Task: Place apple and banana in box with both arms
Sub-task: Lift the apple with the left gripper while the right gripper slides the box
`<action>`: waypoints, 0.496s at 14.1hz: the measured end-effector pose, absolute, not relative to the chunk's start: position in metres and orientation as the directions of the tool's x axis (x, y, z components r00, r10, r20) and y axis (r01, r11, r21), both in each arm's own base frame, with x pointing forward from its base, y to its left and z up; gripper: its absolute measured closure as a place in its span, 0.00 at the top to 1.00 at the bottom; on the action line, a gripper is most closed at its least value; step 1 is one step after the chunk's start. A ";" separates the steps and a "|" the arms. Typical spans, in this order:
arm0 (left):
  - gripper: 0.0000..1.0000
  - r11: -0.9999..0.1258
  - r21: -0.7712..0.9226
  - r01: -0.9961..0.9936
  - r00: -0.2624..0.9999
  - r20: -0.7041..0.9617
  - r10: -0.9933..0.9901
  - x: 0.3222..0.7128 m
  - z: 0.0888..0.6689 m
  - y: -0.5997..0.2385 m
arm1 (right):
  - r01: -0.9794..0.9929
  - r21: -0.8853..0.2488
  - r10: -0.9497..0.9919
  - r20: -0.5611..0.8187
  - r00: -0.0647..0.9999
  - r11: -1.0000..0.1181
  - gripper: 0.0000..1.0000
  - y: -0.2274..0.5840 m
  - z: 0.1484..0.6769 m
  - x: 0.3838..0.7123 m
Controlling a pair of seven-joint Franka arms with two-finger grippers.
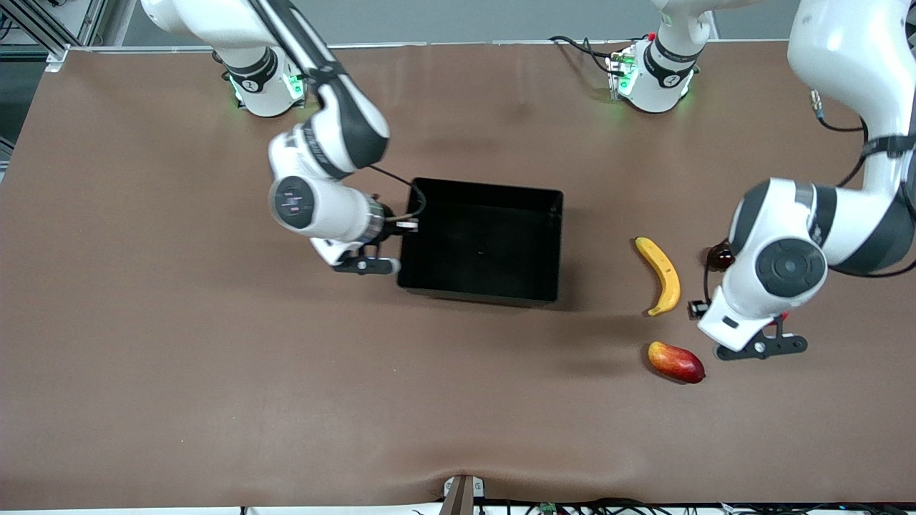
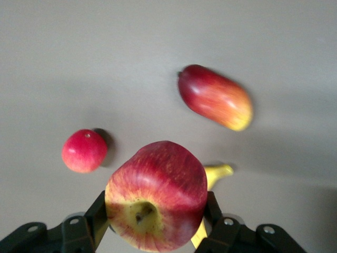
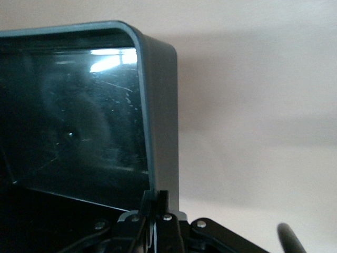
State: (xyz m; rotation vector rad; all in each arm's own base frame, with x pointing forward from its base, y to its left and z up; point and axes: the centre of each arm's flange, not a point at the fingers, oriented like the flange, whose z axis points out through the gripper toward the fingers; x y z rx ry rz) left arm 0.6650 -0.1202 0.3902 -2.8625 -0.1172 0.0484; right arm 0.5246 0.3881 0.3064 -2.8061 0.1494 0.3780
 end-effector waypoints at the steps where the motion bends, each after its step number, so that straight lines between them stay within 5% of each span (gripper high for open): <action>1: 0.74 -0.961 -0.264 0.086 0.996 -0.014 0.094 0.657 0.401 -0.144 | -0.140 -0.295 -0.062 -0.260 0.964 -0.945 0.06 0.404 0.293 0.518; 4: 0.74 -0.970 -0.218 0.108 0.994 0.005 0.109 0.626 0.414 -0.227 | -0.141 -0.291 -0.068 -0.248 0.966 -0.946 0.11 0.430 0.256 0.505; 7: 0.74 -0.973 -0.207 0.099 0.995 0.007 0.100 0.595 0.409 -0.293 | -0.150 -0.290 -0.077 -0.249 0.966 -0.945 0.40 0.426 0.257 0.512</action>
